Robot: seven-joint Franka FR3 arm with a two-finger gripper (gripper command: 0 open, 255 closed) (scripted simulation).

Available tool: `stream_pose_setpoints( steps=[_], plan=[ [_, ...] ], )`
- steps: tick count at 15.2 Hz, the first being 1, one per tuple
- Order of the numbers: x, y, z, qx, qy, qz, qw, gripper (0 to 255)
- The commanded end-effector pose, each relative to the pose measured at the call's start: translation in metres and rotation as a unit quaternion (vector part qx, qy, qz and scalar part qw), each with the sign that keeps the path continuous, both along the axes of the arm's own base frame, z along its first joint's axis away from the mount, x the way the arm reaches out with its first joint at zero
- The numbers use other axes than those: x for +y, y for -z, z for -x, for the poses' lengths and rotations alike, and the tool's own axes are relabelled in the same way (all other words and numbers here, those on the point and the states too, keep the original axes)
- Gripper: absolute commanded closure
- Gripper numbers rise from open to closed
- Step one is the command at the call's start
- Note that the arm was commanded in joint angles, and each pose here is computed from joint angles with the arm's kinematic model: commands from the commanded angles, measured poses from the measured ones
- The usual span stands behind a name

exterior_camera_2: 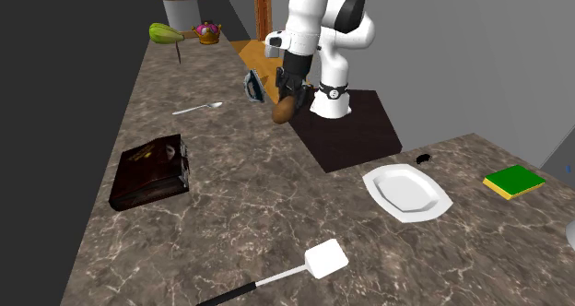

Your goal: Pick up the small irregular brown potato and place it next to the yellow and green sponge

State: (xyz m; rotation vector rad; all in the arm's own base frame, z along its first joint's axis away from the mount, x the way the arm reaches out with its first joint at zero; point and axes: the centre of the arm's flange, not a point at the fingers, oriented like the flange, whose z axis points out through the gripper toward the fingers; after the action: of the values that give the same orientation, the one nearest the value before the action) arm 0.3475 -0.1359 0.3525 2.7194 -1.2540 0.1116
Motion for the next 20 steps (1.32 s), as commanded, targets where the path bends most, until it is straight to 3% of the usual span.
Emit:
stream_pose_setpoints(
  steps=[1, 20],
  plan=[
    [0.000, -0.011, 0.000, 0.000, 0.000, 0.000, 1.0000, 255],
    [0.231, -0.017, -0.058, 0.000, 0.000, 0.000, 1.0000, 255]
  ],
)
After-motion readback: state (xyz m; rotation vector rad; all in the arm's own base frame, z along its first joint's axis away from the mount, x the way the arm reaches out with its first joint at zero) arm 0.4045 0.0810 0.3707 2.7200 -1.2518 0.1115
